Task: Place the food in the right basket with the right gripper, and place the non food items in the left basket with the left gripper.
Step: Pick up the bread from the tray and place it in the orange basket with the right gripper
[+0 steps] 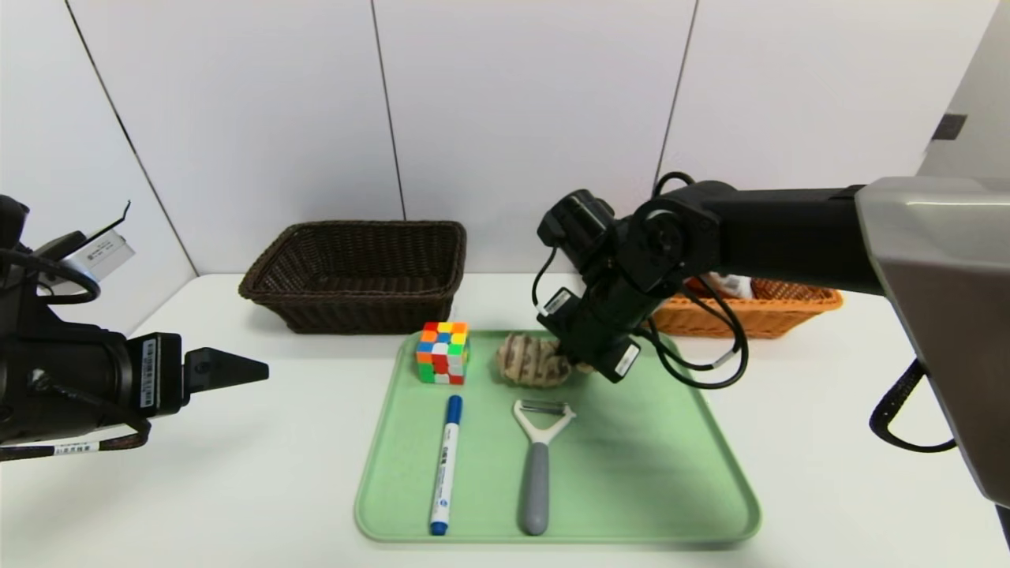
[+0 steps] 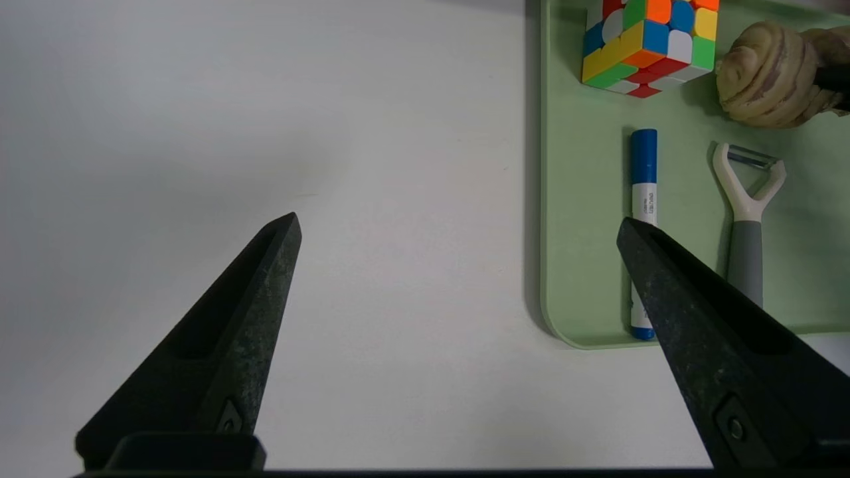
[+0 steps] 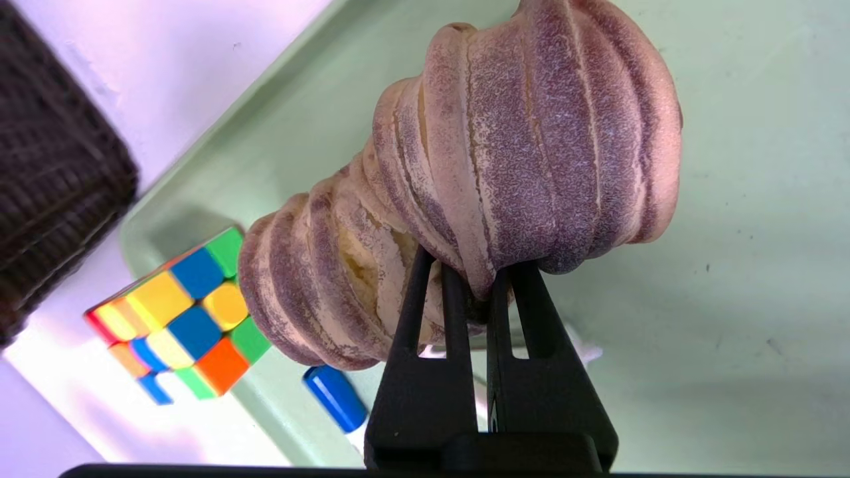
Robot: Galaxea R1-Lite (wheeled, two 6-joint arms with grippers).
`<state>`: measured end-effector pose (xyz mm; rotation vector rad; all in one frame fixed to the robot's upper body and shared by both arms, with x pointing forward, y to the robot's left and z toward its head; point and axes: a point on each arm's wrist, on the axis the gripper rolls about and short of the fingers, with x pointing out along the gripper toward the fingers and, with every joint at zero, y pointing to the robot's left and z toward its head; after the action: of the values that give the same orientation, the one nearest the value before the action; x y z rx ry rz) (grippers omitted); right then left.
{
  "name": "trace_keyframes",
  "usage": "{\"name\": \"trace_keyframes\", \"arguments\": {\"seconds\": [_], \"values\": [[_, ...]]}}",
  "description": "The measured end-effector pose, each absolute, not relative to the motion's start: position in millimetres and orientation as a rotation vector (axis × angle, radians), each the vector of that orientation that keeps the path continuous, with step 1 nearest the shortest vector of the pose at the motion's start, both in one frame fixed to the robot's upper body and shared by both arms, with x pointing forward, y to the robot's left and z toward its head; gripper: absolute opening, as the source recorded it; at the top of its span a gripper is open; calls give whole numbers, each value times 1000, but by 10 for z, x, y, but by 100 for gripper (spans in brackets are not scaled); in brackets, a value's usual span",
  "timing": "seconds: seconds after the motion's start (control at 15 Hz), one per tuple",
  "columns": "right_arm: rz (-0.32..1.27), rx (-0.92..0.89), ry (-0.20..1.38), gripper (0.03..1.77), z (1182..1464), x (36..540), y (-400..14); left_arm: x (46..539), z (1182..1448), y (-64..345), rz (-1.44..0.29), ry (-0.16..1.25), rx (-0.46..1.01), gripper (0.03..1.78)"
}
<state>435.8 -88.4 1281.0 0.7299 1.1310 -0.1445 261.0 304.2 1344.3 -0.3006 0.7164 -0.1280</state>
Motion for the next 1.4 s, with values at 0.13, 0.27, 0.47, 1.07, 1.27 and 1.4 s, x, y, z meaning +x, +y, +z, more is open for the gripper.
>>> {"name": "trace_keyframes", "arguments": {"seconds": [0.13, 0.27, 0.47, 1.07, 1.27, 1.4], "values": [[-101, 738, 1110, 12, 12935, 4304, -875, 2615, 13440, 3040, -128, 717, -300, 169], [-26, 754, 1059, 12, 13132, 4235, -864, 2622, 13434, 3038, -128, 721, -299, 169], [93, 779, 960, 12, 13490, 4117, -909, 2628, 13430, 3038, -128, 723, -298, 169], [143, 739, 655, 12, 14247, 4097, -1786, 2625, 13431, 3038, -127, 723, -299, 169], [41, 743, 620, 12, 14218, 4285, -2195, 2622, 13428, 3037, -129, 724, -299, 169], [-6, 751, 631, 12, 14127, 4418, -2373, 2623, 13427, 3036, -129, 724, -300, 169]]}}
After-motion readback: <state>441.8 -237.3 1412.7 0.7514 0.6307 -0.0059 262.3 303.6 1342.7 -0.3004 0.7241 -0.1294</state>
